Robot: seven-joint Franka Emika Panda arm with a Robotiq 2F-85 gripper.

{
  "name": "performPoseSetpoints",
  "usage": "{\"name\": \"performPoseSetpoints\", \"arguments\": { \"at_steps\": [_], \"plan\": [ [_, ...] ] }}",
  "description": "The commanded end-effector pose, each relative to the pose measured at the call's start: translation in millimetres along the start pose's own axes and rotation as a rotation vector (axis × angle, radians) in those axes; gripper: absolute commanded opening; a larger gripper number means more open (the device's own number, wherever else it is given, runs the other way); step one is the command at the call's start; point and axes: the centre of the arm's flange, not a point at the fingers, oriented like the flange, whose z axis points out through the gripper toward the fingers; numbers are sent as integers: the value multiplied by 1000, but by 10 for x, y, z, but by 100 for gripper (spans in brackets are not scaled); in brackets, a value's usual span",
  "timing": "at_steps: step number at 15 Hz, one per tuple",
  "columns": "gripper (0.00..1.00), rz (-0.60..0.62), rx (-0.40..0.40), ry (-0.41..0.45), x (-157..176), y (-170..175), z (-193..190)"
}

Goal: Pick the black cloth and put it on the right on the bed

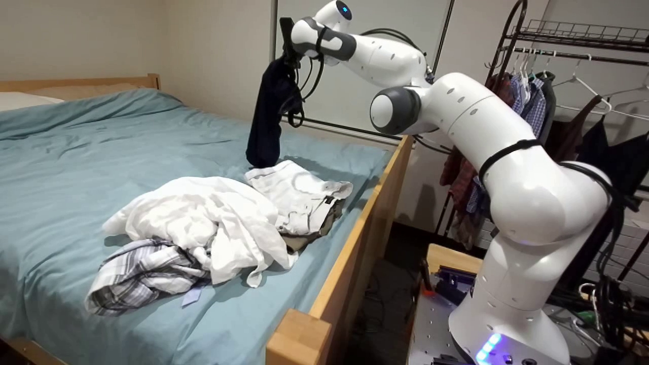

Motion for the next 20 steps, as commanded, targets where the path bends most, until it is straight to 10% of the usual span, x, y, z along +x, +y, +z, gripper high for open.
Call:
{"name": "performPoseSetpoints", "arguments": {
  "at_steps": [1, 10, 14, 20],
  "plan": [
    [37, -30, -91, -44, 106, -66, -145],
    [88, 26, -370, -37, 142, -106, -389],
    [100, -23, -331, -159, 143, -110, -376],
    [100, -311, -167, -273, 954, -153, -1613]
  ]
}}
